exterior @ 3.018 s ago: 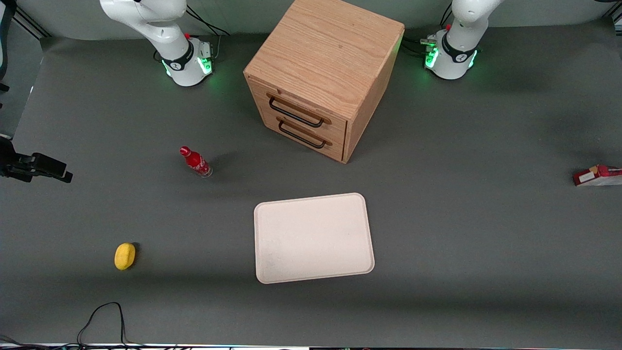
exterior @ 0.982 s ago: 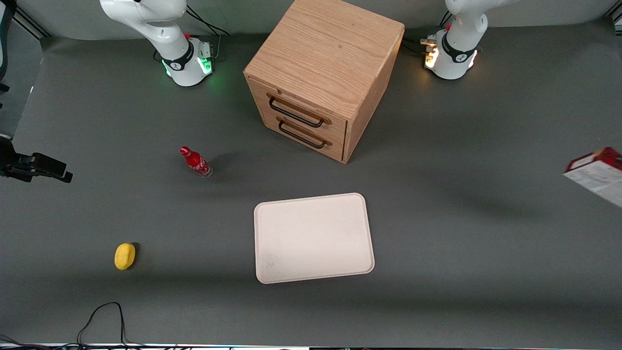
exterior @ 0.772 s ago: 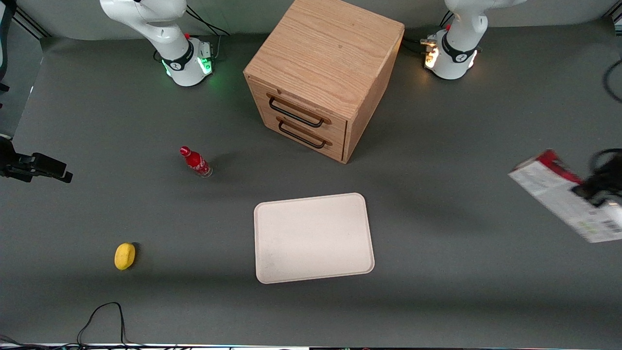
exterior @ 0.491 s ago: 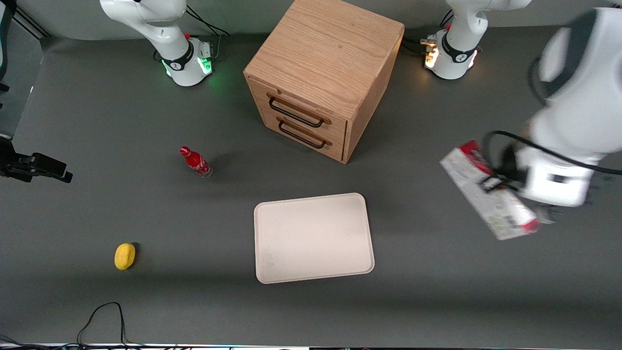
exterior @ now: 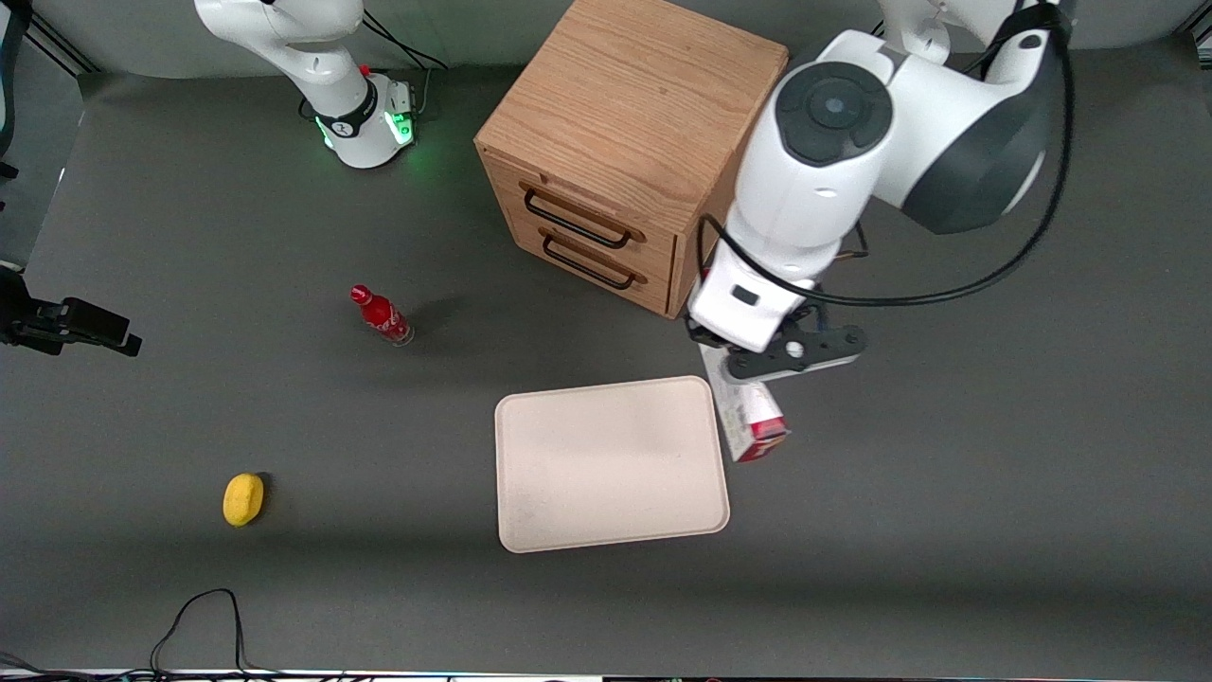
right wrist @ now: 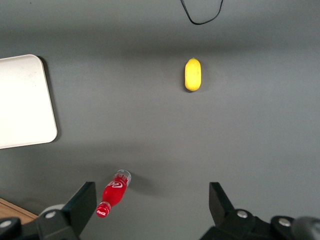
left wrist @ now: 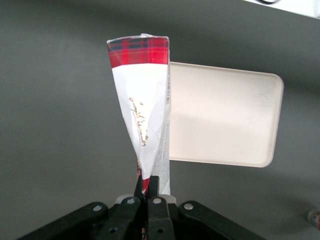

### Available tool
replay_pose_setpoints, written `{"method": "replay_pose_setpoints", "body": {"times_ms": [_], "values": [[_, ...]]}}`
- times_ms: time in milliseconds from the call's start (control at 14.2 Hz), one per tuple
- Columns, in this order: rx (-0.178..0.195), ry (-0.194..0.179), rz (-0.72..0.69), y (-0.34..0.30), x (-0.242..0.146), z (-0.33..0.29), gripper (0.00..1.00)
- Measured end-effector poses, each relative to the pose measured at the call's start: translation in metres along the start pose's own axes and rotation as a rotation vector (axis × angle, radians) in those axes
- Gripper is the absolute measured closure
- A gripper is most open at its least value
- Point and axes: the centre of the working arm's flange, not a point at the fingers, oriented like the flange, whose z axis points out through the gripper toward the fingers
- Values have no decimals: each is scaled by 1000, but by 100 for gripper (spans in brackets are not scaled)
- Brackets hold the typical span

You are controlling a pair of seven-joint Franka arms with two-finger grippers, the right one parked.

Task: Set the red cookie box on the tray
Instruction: 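Carry the held cookie box toward the white tray, then lower the cookie box upright onto the tray and open the left gripper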

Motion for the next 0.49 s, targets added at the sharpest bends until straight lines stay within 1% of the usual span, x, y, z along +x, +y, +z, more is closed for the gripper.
{"method": "replay_pose_setpoints", "body": {"times_ms": [140,281,491], "values": [[-8,-2,26,4,-4,-2,98],[-6,-4,34,4,-3,0,98],[-2,-21,57,8,7,34,98]]}}
